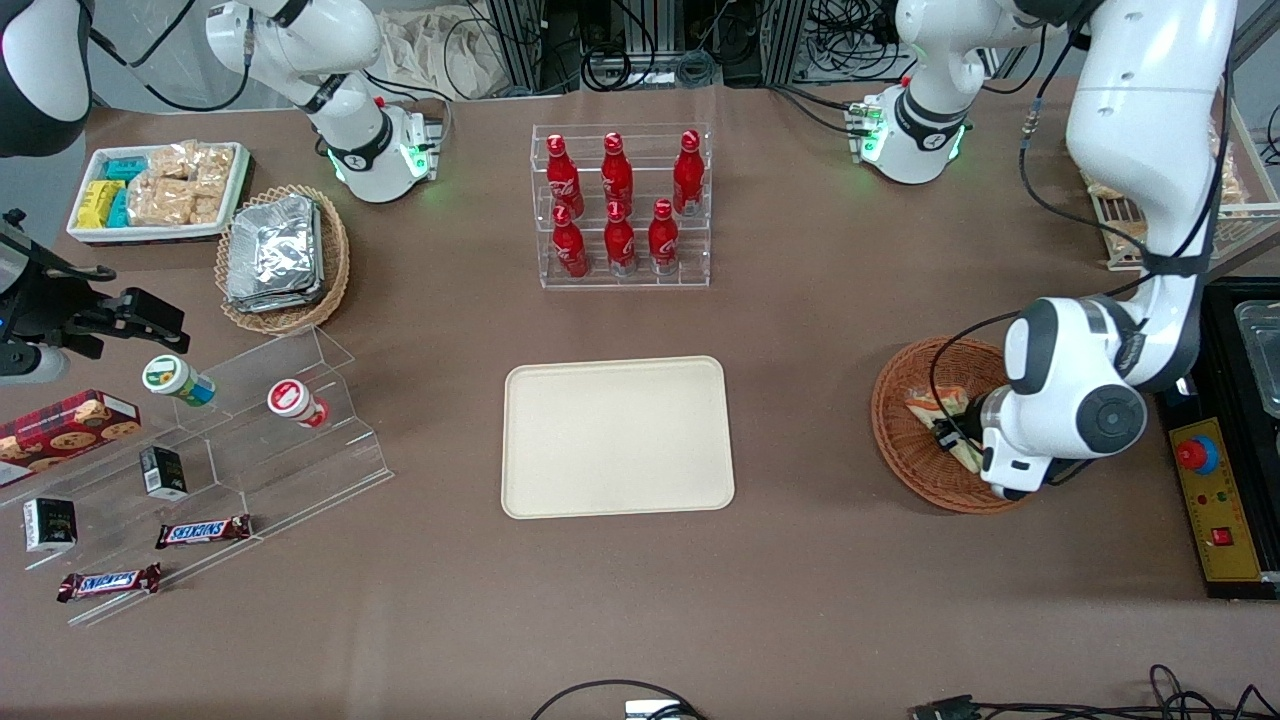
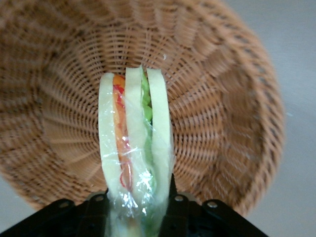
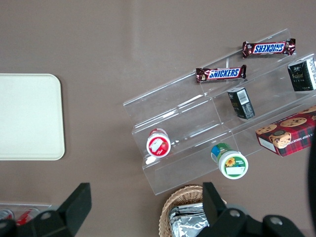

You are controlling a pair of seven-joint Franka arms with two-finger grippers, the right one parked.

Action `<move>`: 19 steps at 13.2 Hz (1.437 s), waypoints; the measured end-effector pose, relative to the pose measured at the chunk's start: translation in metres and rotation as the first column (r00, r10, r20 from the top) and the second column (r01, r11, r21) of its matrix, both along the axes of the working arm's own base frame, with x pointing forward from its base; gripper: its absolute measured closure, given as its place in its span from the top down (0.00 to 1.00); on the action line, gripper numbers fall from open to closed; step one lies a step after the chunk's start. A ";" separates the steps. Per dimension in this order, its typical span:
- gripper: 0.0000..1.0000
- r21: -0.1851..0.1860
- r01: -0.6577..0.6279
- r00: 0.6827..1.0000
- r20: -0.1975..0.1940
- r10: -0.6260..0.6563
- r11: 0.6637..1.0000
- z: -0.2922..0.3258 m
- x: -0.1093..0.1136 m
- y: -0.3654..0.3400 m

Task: Place sandwich from basket to tray
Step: 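Lift the sandwich and carry it over the cream tray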

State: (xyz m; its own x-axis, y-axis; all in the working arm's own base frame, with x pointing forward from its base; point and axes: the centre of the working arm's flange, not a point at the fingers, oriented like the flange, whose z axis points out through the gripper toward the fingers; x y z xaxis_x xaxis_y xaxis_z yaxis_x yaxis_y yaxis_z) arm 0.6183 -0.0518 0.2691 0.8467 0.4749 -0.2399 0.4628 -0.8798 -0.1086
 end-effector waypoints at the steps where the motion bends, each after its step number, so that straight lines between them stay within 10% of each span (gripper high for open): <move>1: 0.33 -0.006 0.031 0.999 0.022 -0.031 0.999 0.024 0.001 -0.001; 8: 0.19 -0.074 0.345 0.923 0.205 -0.324 0.936 0.163 -0.003 -0.151; 19: 0.19 -0.197 0.547 0.837 0.148 -0.526 0.814 -0.014 -0.009 -0.350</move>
State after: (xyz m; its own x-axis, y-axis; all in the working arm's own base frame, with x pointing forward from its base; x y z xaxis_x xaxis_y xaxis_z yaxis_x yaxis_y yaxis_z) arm 0.6090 -0.4022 0.2548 0.9725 -0.1183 -0.2006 -0.0917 -0.9863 0.1371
